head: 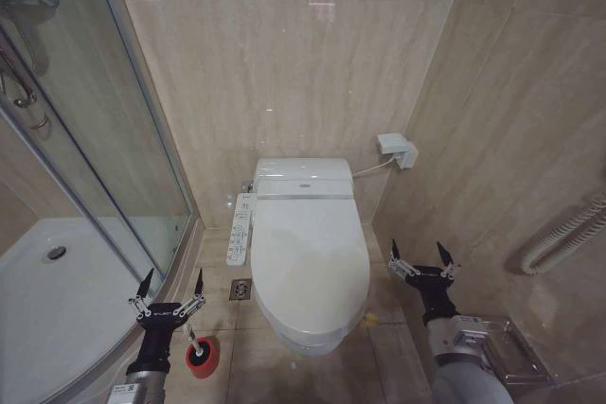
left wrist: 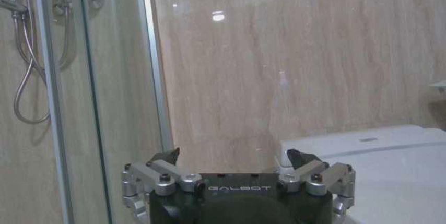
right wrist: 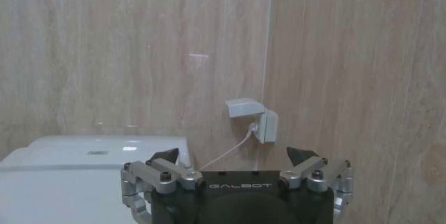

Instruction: Open the toilet lid, clean the toilet bowl with a toilet brush, close the toilet lid, and flush.

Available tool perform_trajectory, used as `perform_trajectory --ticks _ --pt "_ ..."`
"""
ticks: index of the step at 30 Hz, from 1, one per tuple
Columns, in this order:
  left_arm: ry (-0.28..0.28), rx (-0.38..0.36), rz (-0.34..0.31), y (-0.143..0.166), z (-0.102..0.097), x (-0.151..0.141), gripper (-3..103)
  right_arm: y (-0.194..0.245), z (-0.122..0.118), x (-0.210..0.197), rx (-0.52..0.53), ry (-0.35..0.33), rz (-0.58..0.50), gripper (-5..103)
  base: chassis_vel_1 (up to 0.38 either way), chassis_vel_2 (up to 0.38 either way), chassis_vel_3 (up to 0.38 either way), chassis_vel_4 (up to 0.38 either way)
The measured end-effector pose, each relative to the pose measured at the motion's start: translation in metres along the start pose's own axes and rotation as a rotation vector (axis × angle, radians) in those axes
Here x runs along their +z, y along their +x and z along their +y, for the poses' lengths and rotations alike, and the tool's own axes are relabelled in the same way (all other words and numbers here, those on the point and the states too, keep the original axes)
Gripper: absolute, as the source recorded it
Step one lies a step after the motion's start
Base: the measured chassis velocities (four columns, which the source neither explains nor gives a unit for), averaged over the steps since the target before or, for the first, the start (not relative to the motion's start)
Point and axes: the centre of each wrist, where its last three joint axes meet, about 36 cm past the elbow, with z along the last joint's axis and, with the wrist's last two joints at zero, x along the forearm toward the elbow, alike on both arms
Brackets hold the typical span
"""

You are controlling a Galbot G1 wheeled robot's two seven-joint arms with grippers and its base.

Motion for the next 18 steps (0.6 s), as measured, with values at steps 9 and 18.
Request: perform_trajectory --ticks 9,18 --pt "0.0 0.0 0.0 0.0 0.0 0.0 100 0.0 0.0 -0.0002 0.0 0.0 0.0 100 0.0 0.0 0.0 0.0" --pt "0.0 0.0 0.0 0.0 0.0 0.0 100 0.0 0.0 -0.0002 0.0 0.0 -0.001 100 0.0 0.0 0.0 0.0"
